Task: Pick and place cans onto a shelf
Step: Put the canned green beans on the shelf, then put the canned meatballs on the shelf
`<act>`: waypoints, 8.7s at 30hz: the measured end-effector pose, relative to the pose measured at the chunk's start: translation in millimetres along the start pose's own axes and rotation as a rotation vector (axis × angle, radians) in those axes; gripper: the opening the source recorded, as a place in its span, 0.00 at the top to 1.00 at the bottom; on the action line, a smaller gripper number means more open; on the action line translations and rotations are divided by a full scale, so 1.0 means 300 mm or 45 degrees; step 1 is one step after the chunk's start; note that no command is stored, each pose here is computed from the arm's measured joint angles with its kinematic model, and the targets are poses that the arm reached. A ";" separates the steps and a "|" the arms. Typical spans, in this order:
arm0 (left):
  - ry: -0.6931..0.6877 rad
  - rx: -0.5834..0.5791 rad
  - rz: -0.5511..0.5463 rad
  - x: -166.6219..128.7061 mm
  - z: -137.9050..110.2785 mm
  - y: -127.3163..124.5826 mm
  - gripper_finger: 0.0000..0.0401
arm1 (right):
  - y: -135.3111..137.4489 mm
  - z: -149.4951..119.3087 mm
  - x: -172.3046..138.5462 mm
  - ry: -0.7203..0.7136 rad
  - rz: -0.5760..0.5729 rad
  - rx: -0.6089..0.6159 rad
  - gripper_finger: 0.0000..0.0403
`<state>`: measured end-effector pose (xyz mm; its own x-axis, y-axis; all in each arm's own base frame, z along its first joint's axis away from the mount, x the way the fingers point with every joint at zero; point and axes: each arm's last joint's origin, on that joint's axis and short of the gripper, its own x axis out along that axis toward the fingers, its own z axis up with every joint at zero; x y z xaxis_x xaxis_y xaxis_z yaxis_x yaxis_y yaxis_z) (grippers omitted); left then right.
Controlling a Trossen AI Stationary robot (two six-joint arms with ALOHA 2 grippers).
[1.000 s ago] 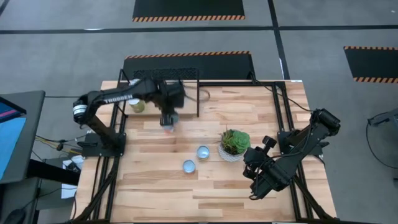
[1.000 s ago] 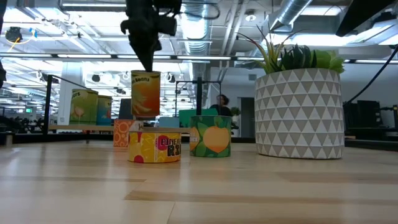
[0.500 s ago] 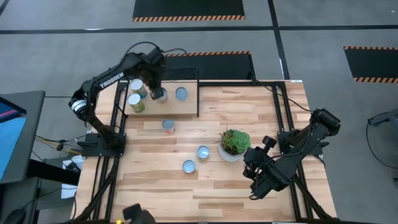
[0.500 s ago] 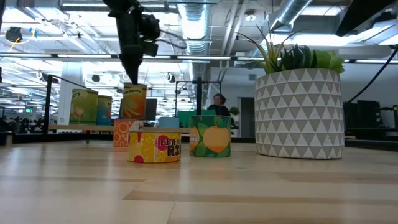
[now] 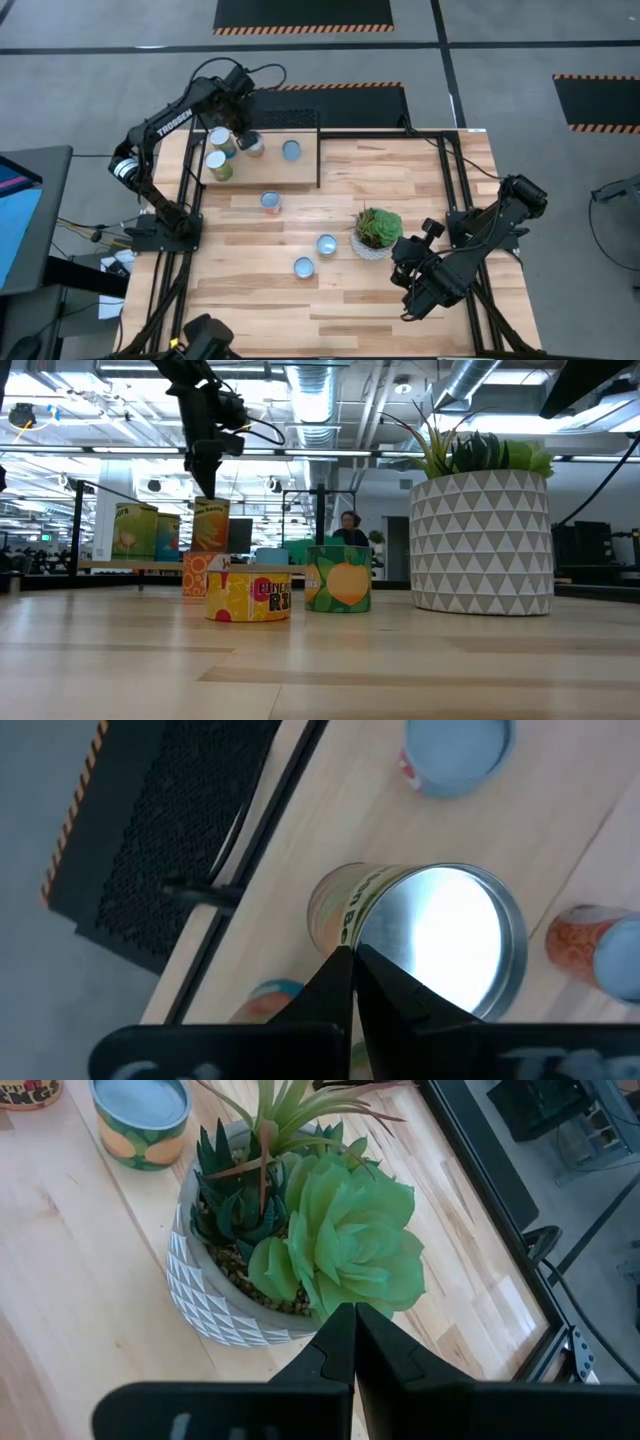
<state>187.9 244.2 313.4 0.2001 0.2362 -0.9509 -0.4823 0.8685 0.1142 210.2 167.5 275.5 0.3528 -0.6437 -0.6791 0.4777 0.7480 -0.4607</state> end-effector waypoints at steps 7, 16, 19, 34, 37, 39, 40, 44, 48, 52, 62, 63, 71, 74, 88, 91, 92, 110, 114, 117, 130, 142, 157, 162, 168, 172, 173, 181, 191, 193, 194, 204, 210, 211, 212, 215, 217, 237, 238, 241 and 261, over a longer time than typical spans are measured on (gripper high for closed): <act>0.073 0.013 -0.002 0.013 -0.016 -0.012 1.00 | 0.001 -0.001 -0.001 -0.001 0.002 -0.002 0.93; 0.065 -0.021 -0.001 0.059 -0.021 -0.017 1.00 | 0.001 -0.001 -0.001 0.000 0.003 -0.001 0.93; 0.074 -0.029 0.009 0.076 -0.026 -0.018 1.00 | 0.002 -0.001 -0.001 0.000 0.006 0.002 0.93; 0.044 -0.030 0.100 0.083 -0.016 -0.007 0.90 | 0.004 -0.001 -0.001 0.001 0.012 0.008 0.93; 0.061 -0.028 0.140 0.083 -0.017 -0.005 0.86 | 0.004 -0.001 -0.001 0.001 0.013 0.008 0.93; 0.066 -0.044 0.147 0.081 -0.017 -0.004 0.84 | 0.004 -0.001 -0.001 0.001 0.012 0.007 0.93; 0.058 -0.055 0.126 0.075 -0.016 -0.005 0.84 | 0.004 -0.001 -0.001 0.002 0.012 0.007 0.93; -0.075 -0.077 -0.214 0.037 0.007 -0.046 0.83 | 0.004 -0.001 -0.001 0.002 0.012 0.007 0.93; -0.115 -0.004 -0.398 0.043 0.028 -0.125 0.85 | 0.003 0.000 -0.001 0.002 0.011 0.007 0.93; -0.066 0.150 -0.277 0.083 0.039 -0.199 0.87 | 0.003 0.000 0.000 0.002 0.010 0.005 0.93; 0.038 0.273 0.050 0.119 0.037 -0.247 0.89 | 0.004 -0.014 0.013 0.010 -0.011 -0.020 0.93; 0.046 0.270 0.062 0.122 0.035 -0.244 0.89 | 0.004 -0.014 0.013 0.010 -0.012 -0.020 0.93; 0.091 0.231 0.135 0.134 0.019 -0.207 0.89 | 0.004 -0.014 0.013 0.010 -0.011 -0.016 0.93; 0.095 0.216 0.138 0.134 0.015 -0.195 0.89 | 0.004 -0.014 0.013 0.011 -0.010 -0.016 0.93; 0.121 0.162 0.165 0.135 0.005 -0.169 0.89 | 0.005 -0.014 0.013 0.013 -0.009 -0.015 0.93; 0.065 0.151 0.027 0.129 0.016 -0.193 0.89 | 0.004 -0.014 0.012 0.013 -0.010 -0.017 0.93; 0.038 0.154 -0.032 0.123 0.023 -0.205 0.89 | 0.004 -0.014 0.012 0.013 -0.010 -0.017 0.93; 0.176 0.433 -0.272 0.176 -0.033 -0.560 0.89 | 0.006 -0.014 0.011 0.009 -0.004 -0.036 0.93; 0.213 0.410 -0.270 0.220 -0.067 -0.590 0.89 | 0.006 -0.014 0.011 0.009 -0.003 -0.035 0.93; 0.215 0.391 -0.261 0.247 -0.083 -0.598 0.89 | 0.006 -0.014 0.011 0.009 -0.003 -0.036 0.93; 0.231 0.397 -0.373 0.307 -0.135 -0.644 0.89 | 0.006 -0.014 0.011 0.010 -0.002 -0.036 0.93; 0.205 0.368 -0.435 0.278 -0.112 -0.659 0.89 | 0.007 -0.014 0.011 0.009 -0.002 -0.035 0.93; 0.226 0.434 -0.387 0.277 -0.141 -0.729 0.89 | 0.007 -0.014 0.011 0.007 -0.002 -0.036 0.93; 0.210 0.423 -0.411 0.266 -0.129 -0.731 0.89 | 0.007 -0.014 0.011 0.007 -0.003 -0.035 0.93; 0.233 0.413 -0.414 0.261 -0.137 -0.746 0.89 | 0.007 -0.014 0.011 0.007 -0.003 -0.035 0.93; 0.240 0.424 -0.413 0.256 -0.144 -0.765 0.89 | 0.007 -0.014 0.011 0.006 -0.002 -0.035 0.93; 0.240 0.431 -0.414 0.255 -0.146 -0.770 0.89 | 0.007 -0.014 0.011 0.007 -0.002 -0.035 0.93; 0.220 0.473 -0.317 0.253 -0.151 -0.787 0.89 | 0.007 -0.014 0.011 0.007 -0.002 -0.035 0.93; 0.230 0.449 -0.351 0.252 -0.152 -0.789 0.89 | 0.007 -0.014 0.011 0.007 -0.002 -0.035 0.93; 0.233 0.437 -0.349 0.252 -0.152 -0.789 0.89 | 0.007 -0.014 0.011 0.007 -0.002 -0.035 0.93; 0.236 0.435 -0.348 0.252 -0.153 -0.790 0.89 | 0.007 -0.014 0.011 0.007 -0.002 -0.034 0.93; 0.231 0.452 -0.304 0.249 -0.160 -0.807 0.89 | 0.007 -0.014 0.011 0.007 -0.002 -0.034 0.93; 0.219 0.468 -0.265 0.252 -0.164 -0.815 0.89 | 0.007 -0.014 0.011 0.008 -0.002 -0.034 0.93; 0.218 0.469 -0.251 0.258 -0.168 -0.814 0.89 | 0.007 -0.014 0.011 0.008 -0.001 -0.033 0.93; 0.221 0.467 -0.242 0.265 -0.173 -0.813 0.89 | 0.007 -0.014 0.011 0.010 -0.001 -0.034 0.93; 0.231 0.451 -0.235 0.286 -0.190 -0.811 0.89 | 0.007 -0.014 0.011 0.010 0.000 -0.033 0.93; 0.230 0.435 -0.231 0.293 -0.197 -0.809 0.89 | 0.007 -0.014 0.011 0.010 0.000 -0.033 0.93; 0.157 0.464 -0.130 0.191 -0.110 -0.806 0.99 | 0.006 -0.013 0.012 0.010 -0.003 -0.044 0.93; 0.154 0.478 -0.092 0.175 -0.100 -0.800 0.99 | 0.007 -0.013 0.012 0.009 -0.003 -0.044 0.93; 0.090 0.519 -0.030 0.124 -0.055 -0.776 1.00 | 0.006 -0.013 0.012 0.007 -0.004 -0.047 0.93; -0.050 0.292 -0.008 0.163 0.049 -0.292 1.00 | 0.007 -0.013 0.012 0.008 -0.004 -0.044 0.93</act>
<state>252.5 185.9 261.2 0.2380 0.2435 -0.9402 -0.2754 0.9453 0.1751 209.3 167.3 269.8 0.3466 -0.6451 -0.6810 0.4505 0.7512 -0.4824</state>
